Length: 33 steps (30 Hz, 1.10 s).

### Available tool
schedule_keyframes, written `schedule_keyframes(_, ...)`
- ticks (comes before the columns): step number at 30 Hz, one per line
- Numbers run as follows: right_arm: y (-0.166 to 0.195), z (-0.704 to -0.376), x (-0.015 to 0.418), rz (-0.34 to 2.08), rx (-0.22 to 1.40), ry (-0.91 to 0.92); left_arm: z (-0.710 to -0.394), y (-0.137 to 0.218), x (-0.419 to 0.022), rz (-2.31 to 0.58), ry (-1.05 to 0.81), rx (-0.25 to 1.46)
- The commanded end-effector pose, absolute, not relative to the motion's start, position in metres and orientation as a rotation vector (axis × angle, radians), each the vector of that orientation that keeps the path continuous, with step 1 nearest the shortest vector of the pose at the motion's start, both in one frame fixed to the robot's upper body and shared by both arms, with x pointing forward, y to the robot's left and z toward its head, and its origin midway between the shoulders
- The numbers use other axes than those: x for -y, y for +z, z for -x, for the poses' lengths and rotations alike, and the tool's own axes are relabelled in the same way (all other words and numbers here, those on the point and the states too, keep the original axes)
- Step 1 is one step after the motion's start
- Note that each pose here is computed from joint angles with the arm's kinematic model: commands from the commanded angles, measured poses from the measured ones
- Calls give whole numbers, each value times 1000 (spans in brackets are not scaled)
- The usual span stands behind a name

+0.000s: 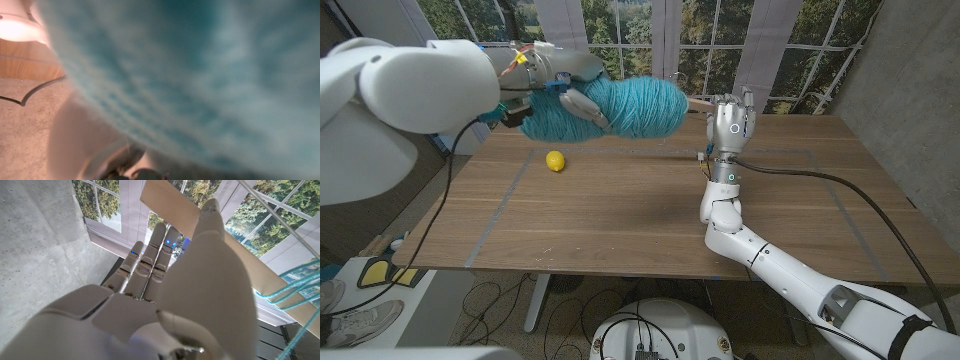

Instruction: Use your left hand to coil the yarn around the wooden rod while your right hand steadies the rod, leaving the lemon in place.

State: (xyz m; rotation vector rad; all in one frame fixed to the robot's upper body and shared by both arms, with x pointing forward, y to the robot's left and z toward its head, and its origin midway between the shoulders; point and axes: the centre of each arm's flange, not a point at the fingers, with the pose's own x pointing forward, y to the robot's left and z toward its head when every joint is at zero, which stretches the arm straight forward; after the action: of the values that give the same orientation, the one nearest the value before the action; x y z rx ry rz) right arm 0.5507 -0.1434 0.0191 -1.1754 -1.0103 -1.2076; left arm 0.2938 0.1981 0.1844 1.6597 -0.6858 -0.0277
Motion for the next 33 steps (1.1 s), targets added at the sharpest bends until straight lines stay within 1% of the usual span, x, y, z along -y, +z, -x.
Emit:
schedule_keyframes(1,14,-547,142,1174,1088,-1185,-290,200,-216,-1576,70,754)
schedule_keyframes(12,13,-536,135,1187,1197,-1135,-293,203,-232,-1555,161,737)
schedule_keyframes(16,14,-531,133,1203,1219,-1132,-298,203,-235,-1545,148,722)
schedule_keyframes(29,16,-529,131,1251,1203,-1092,-306,199,-233,-1556,136,710)
schedule_keyframes(33,19,-527,130,1271,1173,-1057,-311,197,-235,-1589,163,658)
